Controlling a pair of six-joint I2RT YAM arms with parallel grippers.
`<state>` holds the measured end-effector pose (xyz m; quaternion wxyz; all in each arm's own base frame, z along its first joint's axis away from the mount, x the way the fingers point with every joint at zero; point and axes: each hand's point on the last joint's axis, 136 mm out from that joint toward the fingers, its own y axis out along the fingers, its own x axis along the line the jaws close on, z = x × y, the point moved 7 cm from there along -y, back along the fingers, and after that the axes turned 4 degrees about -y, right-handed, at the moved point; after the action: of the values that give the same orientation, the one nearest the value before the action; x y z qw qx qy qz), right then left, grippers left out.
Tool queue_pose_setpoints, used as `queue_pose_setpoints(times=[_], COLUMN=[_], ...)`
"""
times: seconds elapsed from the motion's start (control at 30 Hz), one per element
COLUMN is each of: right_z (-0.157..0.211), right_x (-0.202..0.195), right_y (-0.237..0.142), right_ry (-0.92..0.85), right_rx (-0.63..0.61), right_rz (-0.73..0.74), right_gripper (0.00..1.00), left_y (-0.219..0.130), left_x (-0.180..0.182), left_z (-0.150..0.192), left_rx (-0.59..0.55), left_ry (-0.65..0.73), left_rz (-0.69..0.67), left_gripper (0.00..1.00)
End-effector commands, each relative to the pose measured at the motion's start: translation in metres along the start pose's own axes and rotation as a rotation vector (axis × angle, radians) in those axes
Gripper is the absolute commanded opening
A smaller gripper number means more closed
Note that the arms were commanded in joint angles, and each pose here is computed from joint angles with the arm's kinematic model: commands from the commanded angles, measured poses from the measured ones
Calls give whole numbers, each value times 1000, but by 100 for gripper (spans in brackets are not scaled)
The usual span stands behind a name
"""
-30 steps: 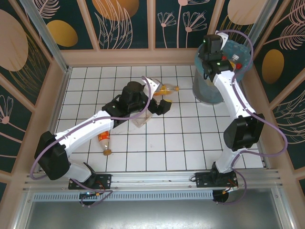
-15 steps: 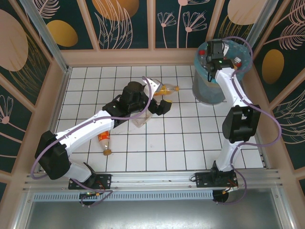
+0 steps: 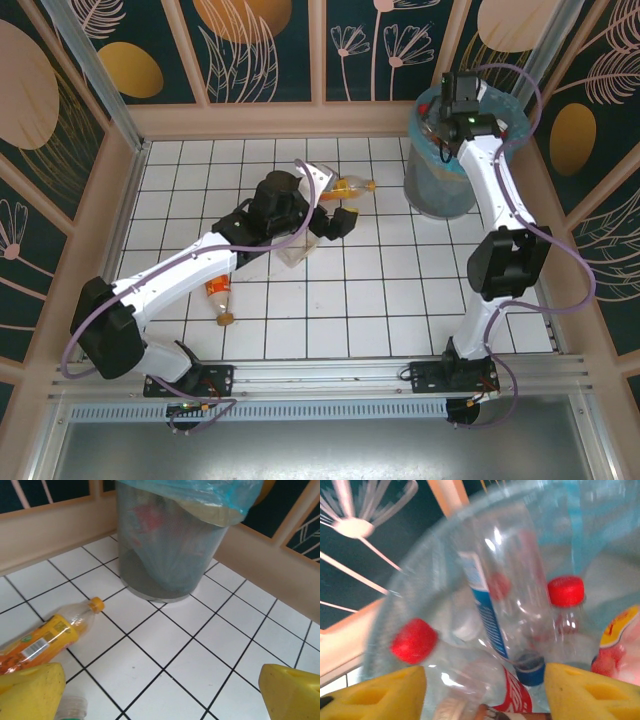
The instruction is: Put the plastic bottles in the bin
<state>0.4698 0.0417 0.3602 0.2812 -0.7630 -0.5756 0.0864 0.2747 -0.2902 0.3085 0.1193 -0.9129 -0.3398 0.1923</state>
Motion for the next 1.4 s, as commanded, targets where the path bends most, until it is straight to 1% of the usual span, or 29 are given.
queue_pose_setpoints(times=[0.0,0.07,0.13,0.23,0.3,0.37,0.47,0.5,0.57,0.63,0.73,0.83,0.97,1.13,1.27,1.37], right_z=[-43,-47,-43,-16,16,62,131,150,190,223,259,286,308,327,336,343], right_x=[13,22,37,72,97,124,149,152,152,143,129,117,109,110,110,111], right_y=[-75,-101,-125,-150,-153,-149,-132,-125,-108,-91,-68,-49,-30,-12,-1,5], right_ry=[21,7,-15,-59,-93,-138,-144,-138,-123,-107,-52,26,87,172,220,255], right_rx=[-209,-274,-317,-307,-239,-141,29,77,170,241,351,437,498,559,581,618], right_rz=[-3,-5,-19,-121,-207,-304,-450,-477,-507,-508,-509,-522,-523,-550,-551,-576], right_gripper=[68,70,70,70,69,69,68,67,67,67,66,67,67,69,69,65], left_y=[-34,-47,-61,-82,-93,-103,-112,-114,-120,-120,-114,-106,-93,-69,-54,-49], left_x=[-1,4,11,22,28,36,46,48,52,54,57,58,56,61,64,64], left_z=[-34,-33,-28,-16,-2,18,52,61,80,99,124,135,134,137,145,149], left_rx=[-116,-125,-126,-127,-112,-90,-47,-36,-25,-10,33,64,78,128,179,189], left_ry=[-21,-27,-33,-54,-74,-106,-172,-189,-230,-245,-262,-252,-207,-150,-148,-161], left_rz=[-95,-156,-221,-320,-364,-411,-454,-459,-463,-435,-417,-394,-366,-387,-390,-375], left_gripper=[99,99,99,99,99,99,99,99,99,99,98,98,98,97,97,97])
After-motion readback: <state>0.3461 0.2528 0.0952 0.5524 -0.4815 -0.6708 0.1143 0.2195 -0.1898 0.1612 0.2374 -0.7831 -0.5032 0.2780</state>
